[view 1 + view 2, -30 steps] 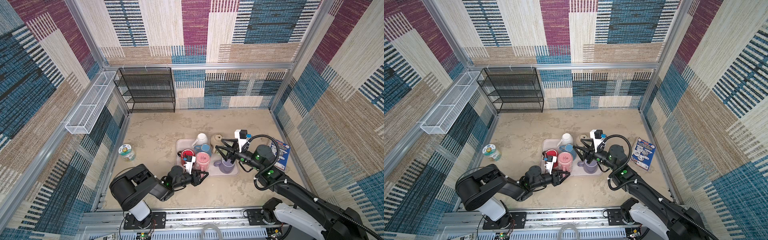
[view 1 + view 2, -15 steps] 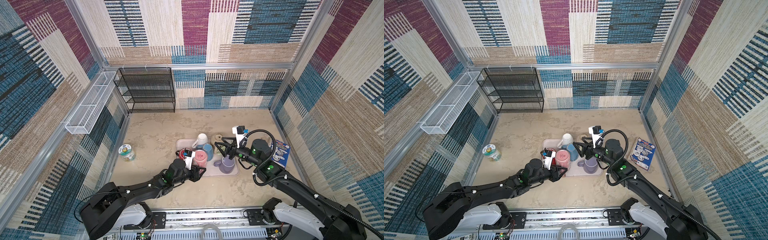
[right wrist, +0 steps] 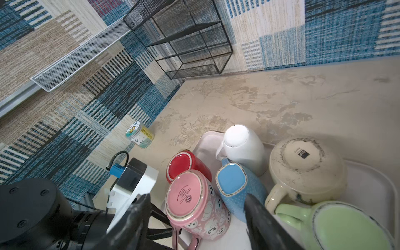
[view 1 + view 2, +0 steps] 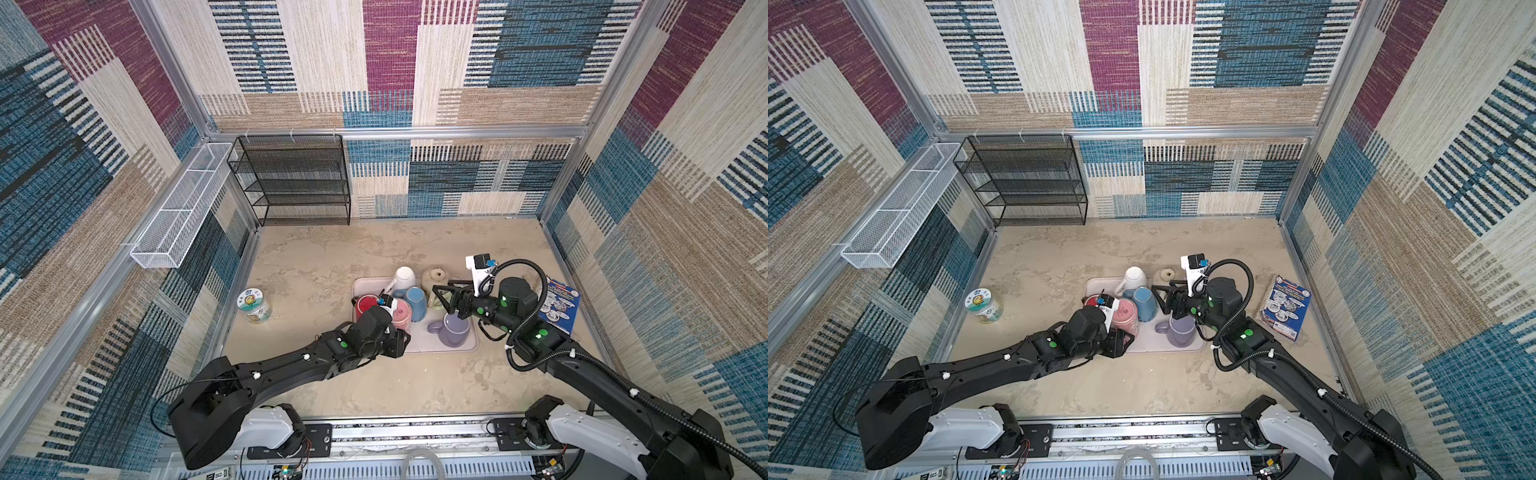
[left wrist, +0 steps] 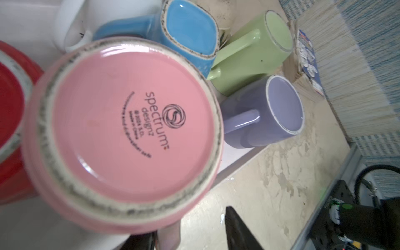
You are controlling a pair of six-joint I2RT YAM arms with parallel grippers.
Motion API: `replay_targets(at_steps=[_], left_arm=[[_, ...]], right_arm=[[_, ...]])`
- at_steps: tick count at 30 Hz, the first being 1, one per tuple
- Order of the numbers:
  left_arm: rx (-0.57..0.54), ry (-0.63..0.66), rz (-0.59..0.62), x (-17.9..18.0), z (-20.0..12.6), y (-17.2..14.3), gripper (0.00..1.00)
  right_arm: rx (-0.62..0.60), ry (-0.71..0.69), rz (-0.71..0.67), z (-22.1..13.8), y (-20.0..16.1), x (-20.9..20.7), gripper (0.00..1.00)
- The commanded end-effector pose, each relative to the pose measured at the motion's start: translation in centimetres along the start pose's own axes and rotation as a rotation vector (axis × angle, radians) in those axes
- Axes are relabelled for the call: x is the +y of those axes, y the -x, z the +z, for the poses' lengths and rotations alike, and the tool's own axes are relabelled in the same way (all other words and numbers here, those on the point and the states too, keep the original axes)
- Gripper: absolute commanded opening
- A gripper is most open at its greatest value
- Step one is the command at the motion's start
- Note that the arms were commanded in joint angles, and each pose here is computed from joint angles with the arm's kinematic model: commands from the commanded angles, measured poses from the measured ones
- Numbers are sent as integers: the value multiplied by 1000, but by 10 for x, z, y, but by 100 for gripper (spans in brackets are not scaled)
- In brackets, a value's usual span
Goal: Turn the mug right side up
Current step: Place the mug on the tray, then pick up the mug from the tray.
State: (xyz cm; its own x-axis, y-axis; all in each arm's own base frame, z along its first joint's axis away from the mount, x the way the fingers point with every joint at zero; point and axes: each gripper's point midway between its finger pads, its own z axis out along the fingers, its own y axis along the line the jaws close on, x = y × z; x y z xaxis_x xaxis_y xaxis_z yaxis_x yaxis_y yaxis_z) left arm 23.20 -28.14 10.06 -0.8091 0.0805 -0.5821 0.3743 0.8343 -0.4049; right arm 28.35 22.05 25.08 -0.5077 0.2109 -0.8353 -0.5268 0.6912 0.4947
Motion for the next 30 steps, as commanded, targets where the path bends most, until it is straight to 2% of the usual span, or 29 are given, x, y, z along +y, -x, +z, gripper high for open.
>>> replay_targets(at_steps=[1,8,21,30], left_arm=[[53,204,-18,28,-1,-7,54],[120,342,6,38,4,-7,51],[175,459,48,45,18,1,45],[181,493,67,47,24,6,39]], right_arm=[[-34,-55,41,-3,7,-8,71],[-76,-45,58,-14,13,-4,71],[-100,-24,55,-20,11,-3,70],[-96,-18,50,-20,6,-4,68]])
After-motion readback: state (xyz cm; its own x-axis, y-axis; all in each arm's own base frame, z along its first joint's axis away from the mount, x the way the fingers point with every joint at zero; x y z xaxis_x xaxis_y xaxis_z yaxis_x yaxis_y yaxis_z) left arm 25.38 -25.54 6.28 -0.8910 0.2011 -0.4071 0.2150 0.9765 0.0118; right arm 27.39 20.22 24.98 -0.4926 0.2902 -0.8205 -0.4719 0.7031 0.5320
